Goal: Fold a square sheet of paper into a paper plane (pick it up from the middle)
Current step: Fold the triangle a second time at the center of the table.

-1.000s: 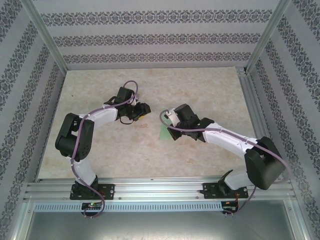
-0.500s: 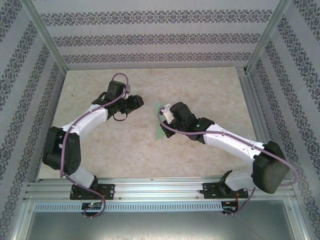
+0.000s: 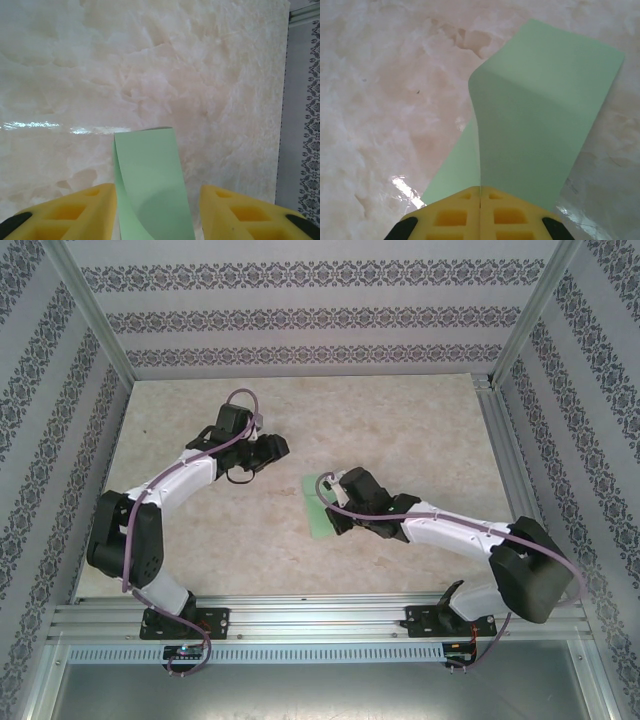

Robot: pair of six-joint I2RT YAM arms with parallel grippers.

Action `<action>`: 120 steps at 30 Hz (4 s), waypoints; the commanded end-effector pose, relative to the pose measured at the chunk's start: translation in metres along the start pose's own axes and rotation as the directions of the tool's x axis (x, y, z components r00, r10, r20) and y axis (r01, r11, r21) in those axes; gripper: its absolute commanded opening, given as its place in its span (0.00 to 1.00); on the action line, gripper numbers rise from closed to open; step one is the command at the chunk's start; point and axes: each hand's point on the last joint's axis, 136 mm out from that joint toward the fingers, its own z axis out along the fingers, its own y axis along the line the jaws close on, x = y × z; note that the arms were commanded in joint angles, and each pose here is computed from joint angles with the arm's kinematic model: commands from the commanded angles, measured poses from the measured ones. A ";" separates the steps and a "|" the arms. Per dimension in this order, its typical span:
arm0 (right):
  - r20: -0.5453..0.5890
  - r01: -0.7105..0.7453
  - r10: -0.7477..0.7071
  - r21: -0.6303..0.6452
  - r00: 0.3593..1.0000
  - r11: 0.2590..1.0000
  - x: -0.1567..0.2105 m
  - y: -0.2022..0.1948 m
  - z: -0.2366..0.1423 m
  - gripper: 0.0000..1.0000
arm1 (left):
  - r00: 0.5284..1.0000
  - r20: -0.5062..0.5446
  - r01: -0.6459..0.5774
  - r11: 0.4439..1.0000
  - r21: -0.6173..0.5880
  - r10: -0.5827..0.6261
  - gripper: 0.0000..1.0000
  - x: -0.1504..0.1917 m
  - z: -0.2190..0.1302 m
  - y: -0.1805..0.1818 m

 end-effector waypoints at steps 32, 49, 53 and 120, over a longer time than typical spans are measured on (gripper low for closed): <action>-0.091 -0.536 0.542 -0.360 0.835 0.764 -0.016 -0.049 0.056 0.08 | 0.981 -0.183 -0.058 0.998 0.022 0.061 0.44 0.041 0.057 -0.005; -0.116 -0.533 0.534 -0.389 0.838 0.752 -0.019 -0.057 0.058 0.10 | 0.962 -0.255 -0.100 0.995 0.013 0.100 0.40 0.020 0.123 -0.015; -0.120 -0.529 0.529 -0.396 0.840 0.751 -0.020 -0.057 0.059 0.10 | 0.959 -0.271 -0.085 0.996 0.019 0.087 0.38 0.026 0.135 -0.013; -0.224 -0.508 0.461 -0.247 0.859 0.826 -0.006 -0.075 0.075 0.10 | 0.942 -0.304 -0.184 0.977 -0.105 0.144 0.31 0.037 0.144 0.020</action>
